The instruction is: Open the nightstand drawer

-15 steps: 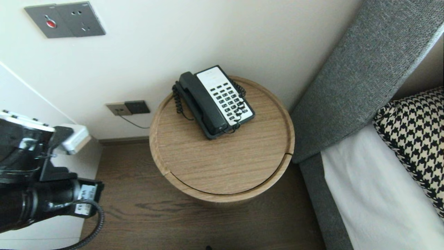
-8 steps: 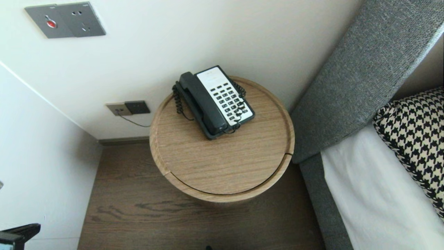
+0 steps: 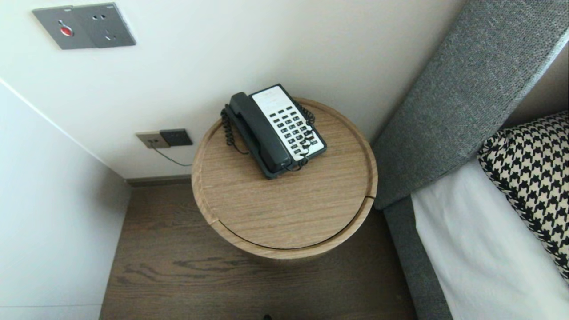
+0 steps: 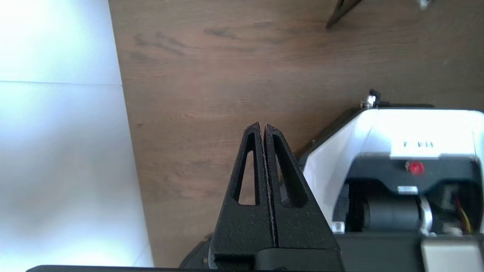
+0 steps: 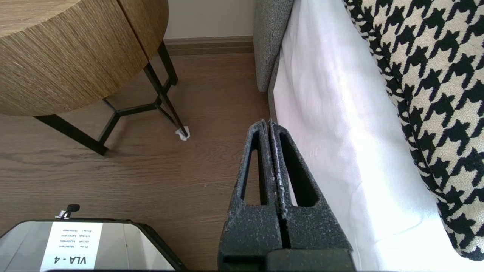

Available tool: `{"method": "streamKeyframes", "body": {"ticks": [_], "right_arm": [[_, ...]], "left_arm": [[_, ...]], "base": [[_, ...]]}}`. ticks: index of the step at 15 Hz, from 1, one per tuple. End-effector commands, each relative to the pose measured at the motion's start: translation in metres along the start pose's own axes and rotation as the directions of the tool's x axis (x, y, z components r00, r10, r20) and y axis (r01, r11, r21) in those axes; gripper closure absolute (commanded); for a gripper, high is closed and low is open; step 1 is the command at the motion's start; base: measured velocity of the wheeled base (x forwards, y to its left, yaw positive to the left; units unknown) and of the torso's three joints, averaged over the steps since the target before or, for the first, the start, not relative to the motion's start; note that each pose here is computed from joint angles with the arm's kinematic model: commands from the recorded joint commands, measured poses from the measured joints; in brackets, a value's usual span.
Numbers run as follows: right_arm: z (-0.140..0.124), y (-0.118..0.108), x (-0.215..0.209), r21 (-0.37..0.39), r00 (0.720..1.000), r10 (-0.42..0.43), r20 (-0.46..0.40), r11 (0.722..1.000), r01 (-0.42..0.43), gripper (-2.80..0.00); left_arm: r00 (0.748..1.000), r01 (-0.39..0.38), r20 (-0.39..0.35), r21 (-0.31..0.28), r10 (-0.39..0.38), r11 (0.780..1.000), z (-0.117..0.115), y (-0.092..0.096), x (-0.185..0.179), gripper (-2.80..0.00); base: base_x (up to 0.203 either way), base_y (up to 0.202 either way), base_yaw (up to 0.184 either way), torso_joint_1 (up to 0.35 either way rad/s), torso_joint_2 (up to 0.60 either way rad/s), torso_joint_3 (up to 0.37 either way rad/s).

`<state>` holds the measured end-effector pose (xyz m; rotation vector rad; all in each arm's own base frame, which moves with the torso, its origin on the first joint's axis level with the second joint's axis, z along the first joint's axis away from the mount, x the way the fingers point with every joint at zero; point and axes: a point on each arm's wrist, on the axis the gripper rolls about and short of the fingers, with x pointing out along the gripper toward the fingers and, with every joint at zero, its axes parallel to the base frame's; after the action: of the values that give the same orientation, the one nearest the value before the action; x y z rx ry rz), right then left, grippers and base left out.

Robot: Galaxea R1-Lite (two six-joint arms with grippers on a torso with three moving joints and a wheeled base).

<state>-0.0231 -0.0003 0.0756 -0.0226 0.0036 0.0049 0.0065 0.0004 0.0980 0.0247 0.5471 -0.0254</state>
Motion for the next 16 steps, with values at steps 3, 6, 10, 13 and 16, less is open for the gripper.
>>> {"method": "streamKeyframes", "body": {"ticks": [3, 6, 10, 13, 16], "right_arm": [[0.0, 0.0, -0.001, 0.0, 1.0, 0.0, 0.007, 1.0, 0.0, 0.0], [0.0, 0.0, -0.001, 0.0, 1.0, 0.0, 0.007, 1.0, 0.0, 0.0], [0.0, 0.0, -0.001, 0.0, 1.0, 0.0, 0.007, 1.0, 0.0, 0.0], [0.0, 0.0, -0.001, 0.0, 1.0, 0.0, 0.007, 1.0, 0.0, 0.0], [0.0, 0.0, 0.0, 0.0, 1.0, 0.0, 0.006, 1.0, 0.0, 0.0]], "left_arm": [[0.98, -0.01, 0.198, -0.015, 0.013, 1.0, -0.022, 0.0, -0.007, 0.0], [0.942, -0.044, 0.332, -0.024, 0.05, 0.999, -0.029, -0.001, -0.014, 0.0], [0.855, -0.044, 0.516, -0.035, 0.056, 0.998, -0.032, -0.001, -0.017, 0.0], [0.847, -0.055, 0.529, -0.014, 0.054, 0.998, -0.034, -0.001, -0.014, 0.0], [0.846, -0.047, 0.531, -0.02, 0.05, 0.999, -0.033, -0.001, -0.014, 0.0]], "base": [[0.0, 0.0, 0.0, 0.0, 0.0, 0.0], [0.0, 0.0, 0.0, 0.0, 0.0, 0.0], [0.0, 0.0, 0.0, 0.0, 0.0, 0.0], [0.0, 0.0, 0.0, 0.0, 0.0, 0.0], [0.0, 0.0, 0.0, 0.0, 0.0, 0.0]]}}
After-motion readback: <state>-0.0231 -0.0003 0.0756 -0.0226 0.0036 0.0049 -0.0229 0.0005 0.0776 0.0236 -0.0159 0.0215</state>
